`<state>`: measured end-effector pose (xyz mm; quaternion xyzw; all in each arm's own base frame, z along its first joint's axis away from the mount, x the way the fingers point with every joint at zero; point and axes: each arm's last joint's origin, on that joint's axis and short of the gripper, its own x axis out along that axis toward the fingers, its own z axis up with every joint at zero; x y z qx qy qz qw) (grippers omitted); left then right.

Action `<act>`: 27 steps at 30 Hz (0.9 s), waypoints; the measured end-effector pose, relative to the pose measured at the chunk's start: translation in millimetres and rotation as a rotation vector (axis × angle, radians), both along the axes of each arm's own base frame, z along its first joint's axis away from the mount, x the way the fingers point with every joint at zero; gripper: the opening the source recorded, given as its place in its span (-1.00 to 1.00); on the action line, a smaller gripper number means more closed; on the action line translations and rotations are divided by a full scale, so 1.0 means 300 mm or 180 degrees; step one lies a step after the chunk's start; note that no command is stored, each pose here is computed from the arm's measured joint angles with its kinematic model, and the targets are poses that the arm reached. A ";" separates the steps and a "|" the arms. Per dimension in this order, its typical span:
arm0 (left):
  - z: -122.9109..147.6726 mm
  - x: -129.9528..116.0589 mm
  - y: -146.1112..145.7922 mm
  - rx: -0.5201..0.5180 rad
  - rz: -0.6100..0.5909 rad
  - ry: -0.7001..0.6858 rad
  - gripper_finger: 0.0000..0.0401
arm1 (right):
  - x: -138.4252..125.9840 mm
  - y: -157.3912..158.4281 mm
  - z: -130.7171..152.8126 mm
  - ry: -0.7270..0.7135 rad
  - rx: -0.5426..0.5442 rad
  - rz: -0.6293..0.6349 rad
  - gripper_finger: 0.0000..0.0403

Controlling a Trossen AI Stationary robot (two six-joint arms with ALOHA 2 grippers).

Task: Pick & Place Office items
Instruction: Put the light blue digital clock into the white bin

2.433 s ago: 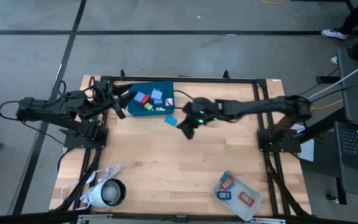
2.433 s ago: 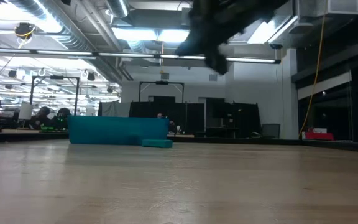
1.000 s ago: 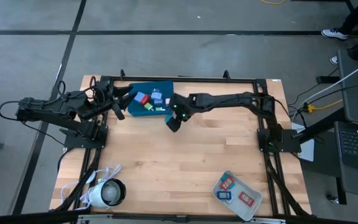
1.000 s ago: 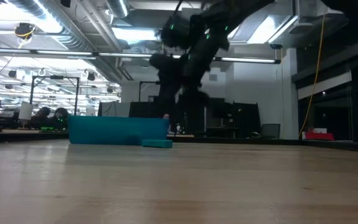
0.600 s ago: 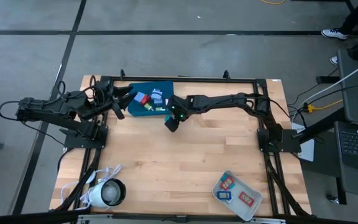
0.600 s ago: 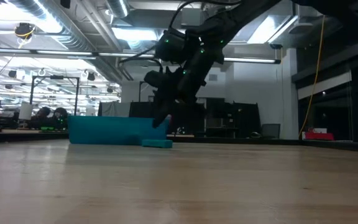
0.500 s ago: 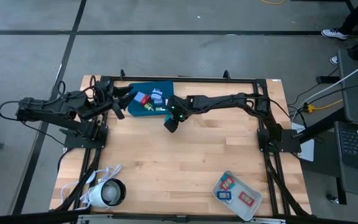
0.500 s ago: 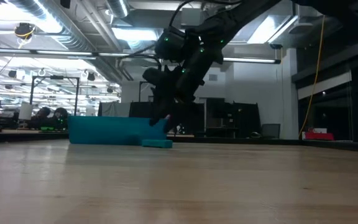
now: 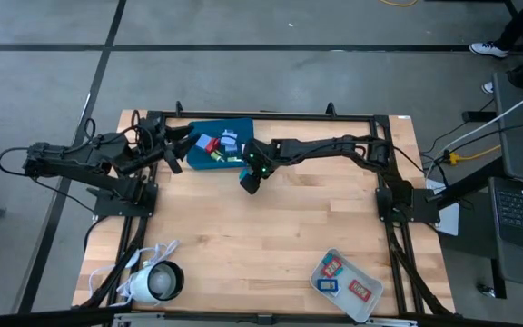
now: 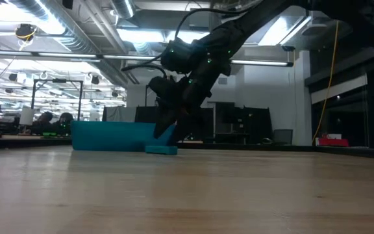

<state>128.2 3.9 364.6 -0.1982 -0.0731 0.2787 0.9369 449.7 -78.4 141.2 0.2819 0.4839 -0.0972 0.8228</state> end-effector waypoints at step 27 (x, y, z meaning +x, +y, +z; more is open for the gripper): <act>0.002 -0.024 0.002 0.0012 -0.0029 0.0000 -0.02 | 0.039 -0.043 0.037 0.0165 -0.0036 0.0181 0.34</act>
